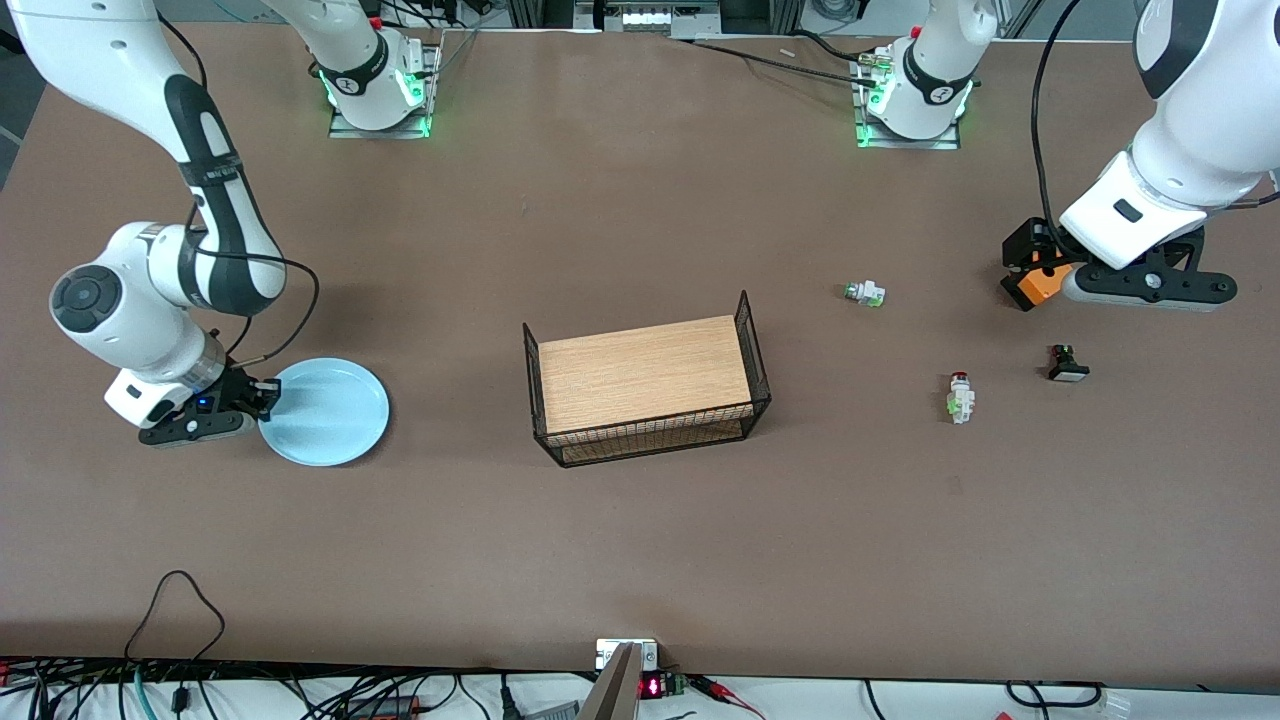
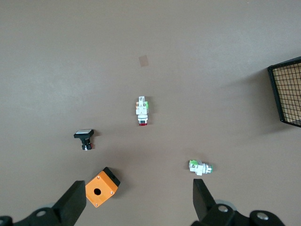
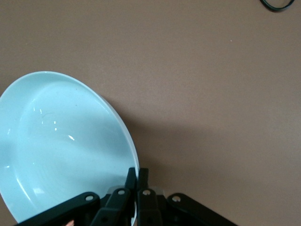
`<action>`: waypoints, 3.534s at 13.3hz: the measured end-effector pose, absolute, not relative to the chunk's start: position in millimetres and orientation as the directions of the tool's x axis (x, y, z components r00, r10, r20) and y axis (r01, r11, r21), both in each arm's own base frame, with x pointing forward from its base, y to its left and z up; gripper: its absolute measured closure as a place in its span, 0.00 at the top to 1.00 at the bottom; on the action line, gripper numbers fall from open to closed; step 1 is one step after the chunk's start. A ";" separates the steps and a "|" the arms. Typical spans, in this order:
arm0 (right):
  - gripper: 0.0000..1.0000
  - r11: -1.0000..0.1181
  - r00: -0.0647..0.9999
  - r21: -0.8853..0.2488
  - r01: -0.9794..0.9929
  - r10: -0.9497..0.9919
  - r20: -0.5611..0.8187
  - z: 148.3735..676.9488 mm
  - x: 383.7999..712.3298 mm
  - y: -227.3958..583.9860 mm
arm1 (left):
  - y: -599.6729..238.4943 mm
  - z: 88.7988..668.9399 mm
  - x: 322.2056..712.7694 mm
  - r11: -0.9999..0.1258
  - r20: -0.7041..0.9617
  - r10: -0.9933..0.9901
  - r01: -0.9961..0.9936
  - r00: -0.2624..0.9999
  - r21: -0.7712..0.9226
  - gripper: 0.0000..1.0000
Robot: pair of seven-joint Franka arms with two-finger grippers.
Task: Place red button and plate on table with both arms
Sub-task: 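Lower the held plate onto the table with the right gripper, then open the right gripper and draw it back from the plate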
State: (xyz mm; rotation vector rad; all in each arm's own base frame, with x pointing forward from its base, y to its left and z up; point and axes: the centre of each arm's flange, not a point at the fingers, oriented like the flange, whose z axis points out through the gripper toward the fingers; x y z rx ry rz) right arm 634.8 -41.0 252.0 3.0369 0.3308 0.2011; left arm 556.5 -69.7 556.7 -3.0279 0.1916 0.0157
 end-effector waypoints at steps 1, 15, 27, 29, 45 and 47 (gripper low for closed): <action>0.03 -0.973 0.967 0.098 0.209 0.221 0.130 245.7 635.8 -41.2 | -69.8 556.7 556.5 -0.986 -0.017 -0.125 -0.126 0.992 -0.107 1.00; 0.08 -0.966 0.938 0.140 0.219 0.248 0.241 187.0 636.4 -34.4 | -70.0 556.7 556.4 -0.986 -0.017 -0.126 -0.127 0.992 -0.107 1.00; 1.00 -0.955 0.922 0.112 0.276 0.296 0.248 183.8 632.5 6.5 | -70.8 556.7 556.3 -0.986 -0.017 -0.127 -0.128 0.992 -0.107 1.00; 1.00 -0.950 0.938 0.075 0.304 0.313 0.149 224.2 644.6 23.6 | -70.8 556.7 556.3 -0.986 -0.017 -0.127 -0.128 0.992 -0.107 1.00; 1.00 -0.970 0.971 0.042 0.238 0.237 -0.028 554.6 608.7 -13.8 | -71.1 556.9 556.3 -0.986 -0.017 -0.128 -0.129 0.992 -0.107 1.00; 1.00 -0.981 0.981 0.035 0.189 0.187 -0.054 564.0 597.5 -15.3 | -71.1 556.9 556.3 -0.986 -0.017 -0.128 -0.129 0.992 -0.107 1.00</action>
